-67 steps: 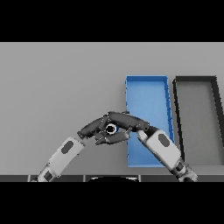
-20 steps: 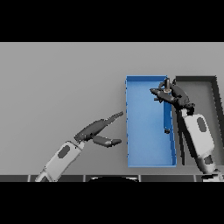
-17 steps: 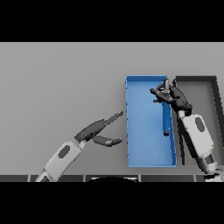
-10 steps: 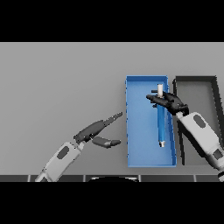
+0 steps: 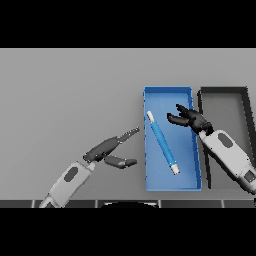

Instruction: Pick up the blue pipe and place it into the blue bin.

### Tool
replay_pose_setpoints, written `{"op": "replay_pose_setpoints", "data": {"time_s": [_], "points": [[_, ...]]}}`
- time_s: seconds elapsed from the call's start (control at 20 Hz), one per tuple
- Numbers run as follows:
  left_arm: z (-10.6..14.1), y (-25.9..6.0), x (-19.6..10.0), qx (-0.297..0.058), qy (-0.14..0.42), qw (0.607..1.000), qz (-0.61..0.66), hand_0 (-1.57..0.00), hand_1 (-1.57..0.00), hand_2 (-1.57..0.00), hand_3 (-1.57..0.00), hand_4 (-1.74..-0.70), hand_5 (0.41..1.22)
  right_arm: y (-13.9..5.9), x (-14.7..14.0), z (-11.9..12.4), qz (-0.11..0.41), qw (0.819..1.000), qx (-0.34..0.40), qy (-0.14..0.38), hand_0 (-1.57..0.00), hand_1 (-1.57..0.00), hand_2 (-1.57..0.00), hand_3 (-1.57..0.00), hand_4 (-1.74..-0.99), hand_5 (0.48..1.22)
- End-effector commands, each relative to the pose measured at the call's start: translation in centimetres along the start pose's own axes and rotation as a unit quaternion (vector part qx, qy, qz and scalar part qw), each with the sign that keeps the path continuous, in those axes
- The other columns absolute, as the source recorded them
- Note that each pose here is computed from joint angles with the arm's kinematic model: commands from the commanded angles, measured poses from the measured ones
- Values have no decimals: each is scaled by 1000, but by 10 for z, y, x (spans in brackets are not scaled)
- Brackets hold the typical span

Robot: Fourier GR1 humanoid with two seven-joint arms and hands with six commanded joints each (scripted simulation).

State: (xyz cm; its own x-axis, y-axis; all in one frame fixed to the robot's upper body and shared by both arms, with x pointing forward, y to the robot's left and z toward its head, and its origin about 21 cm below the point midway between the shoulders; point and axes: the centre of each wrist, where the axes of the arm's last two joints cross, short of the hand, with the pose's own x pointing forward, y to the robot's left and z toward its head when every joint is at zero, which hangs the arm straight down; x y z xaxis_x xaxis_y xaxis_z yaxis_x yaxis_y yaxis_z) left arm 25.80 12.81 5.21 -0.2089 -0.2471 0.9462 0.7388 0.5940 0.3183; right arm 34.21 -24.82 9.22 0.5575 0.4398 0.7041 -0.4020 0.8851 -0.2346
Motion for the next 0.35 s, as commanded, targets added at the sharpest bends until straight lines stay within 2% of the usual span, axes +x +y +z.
{"op": "replay_pose_setpoints", "data": {"time_s": [0.0,0.1,0.3], "points": [[1,0,-2,-3,5,1000,2,1,1,1,1,-828,471,-2,-1,1,0,1000,0,-1,-32,-24,-23,-14,-1182,789],[0,-2,-4,2,8,1000,-7,1,1,1,1,-826,471,-8,1,4,2,1000,-1,-10,-20,-15,-14,-8,-1186,774],[-4,-6,-9,-4,11,1000,-5,1,1,1,1,-826,474,-1,5,4,7,1000,10,-11,-20,-15,-14,-8,-1186,769]]}}
